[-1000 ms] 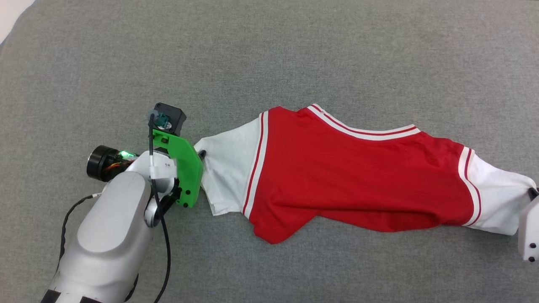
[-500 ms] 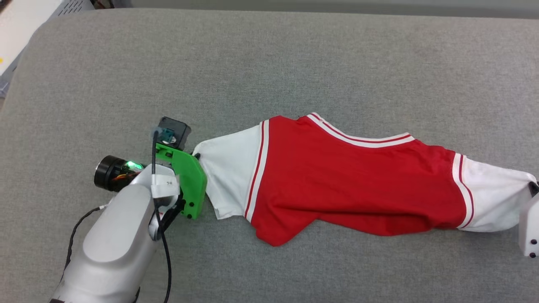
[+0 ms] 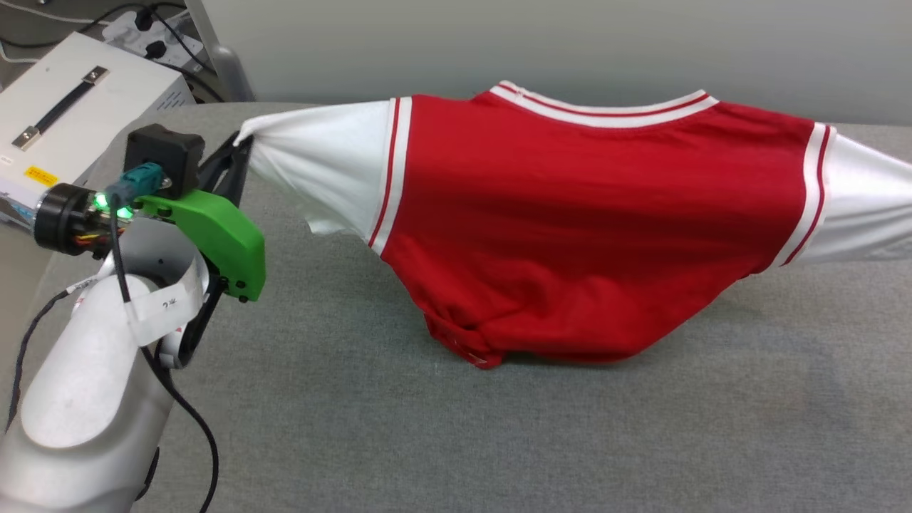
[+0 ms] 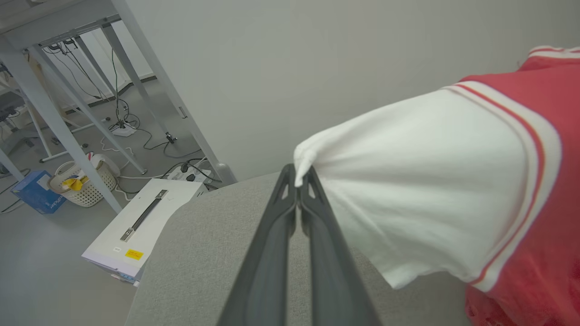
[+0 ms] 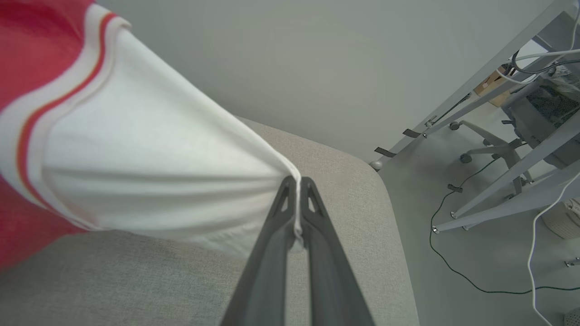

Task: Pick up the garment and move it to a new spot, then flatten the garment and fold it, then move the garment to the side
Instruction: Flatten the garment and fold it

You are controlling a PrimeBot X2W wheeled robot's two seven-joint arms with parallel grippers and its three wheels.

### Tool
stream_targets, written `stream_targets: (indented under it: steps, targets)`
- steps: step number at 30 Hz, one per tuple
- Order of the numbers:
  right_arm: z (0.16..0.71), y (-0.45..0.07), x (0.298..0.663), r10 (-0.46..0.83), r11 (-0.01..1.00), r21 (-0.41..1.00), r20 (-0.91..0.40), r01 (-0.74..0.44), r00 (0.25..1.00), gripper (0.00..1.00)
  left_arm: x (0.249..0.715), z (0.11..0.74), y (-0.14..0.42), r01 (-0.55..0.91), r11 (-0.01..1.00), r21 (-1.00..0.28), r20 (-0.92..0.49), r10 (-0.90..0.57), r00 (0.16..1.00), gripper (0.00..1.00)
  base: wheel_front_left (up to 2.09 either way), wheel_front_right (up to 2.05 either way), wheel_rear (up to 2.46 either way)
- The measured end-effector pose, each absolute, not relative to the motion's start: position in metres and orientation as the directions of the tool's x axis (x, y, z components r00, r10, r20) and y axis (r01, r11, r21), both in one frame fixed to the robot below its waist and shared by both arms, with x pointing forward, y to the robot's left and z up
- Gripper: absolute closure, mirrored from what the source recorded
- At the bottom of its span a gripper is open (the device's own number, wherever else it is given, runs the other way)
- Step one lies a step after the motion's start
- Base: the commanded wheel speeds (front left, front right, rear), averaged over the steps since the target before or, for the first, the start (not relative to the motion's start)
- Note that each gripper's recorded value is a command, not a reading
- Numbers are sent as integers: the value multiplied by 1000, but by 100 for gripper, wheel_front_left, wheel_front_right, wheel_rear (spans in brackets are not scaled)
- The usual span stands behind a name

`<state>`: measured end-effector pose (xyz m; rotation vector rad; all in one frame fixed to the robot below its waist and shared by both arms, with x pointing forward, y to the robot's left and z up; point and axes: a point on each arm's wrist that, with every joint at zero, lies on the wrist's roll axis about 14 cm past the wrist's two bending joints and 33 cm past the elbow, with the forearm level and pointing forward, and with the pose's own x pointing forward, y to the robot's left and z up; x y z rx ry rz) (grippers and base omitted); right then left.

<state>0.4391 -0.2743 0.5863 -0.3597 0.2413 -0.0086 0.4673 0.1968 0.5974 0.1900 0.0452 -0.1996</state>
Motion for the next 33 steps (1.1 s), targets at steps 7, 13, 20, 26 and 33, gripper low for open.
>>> stream_targets:
  steps: [7, 13, 20, 26, 33]
  targets:
    - [662, -264, 431, 7, 925, -380, -38, -21, 999, 100, 432, 684, 204, 140, 963, 232, 193, -186, 963, 100, 0, 0, 0]
    - [706, -257, 418, 44, 919, -395, 76, -11, 996, 100, 404, 736, 210, 84, 962, 261, 359, -178, 916, 100, 0, 0, 0]
    - [746, -260, 406, 57, 906, -423, 166, 19, 985, 100, 389, 775, 207, 57, 954, 294, 466, -195, 863, 100, 0, 0, 0]
    - [777, -264, 415, 59, 881, -469, 227, 56, 972, 100, 396, 786, 207, 59, 944, 324, 471, -215, 855, 100, 0, 0, 0]
    - [797, -262, 448, 70, 860, -506, 252, 70, 965, 100, 427, 794, 206, 88, 923, 376, 440, -261, 859, 100, 0, 0, 0]
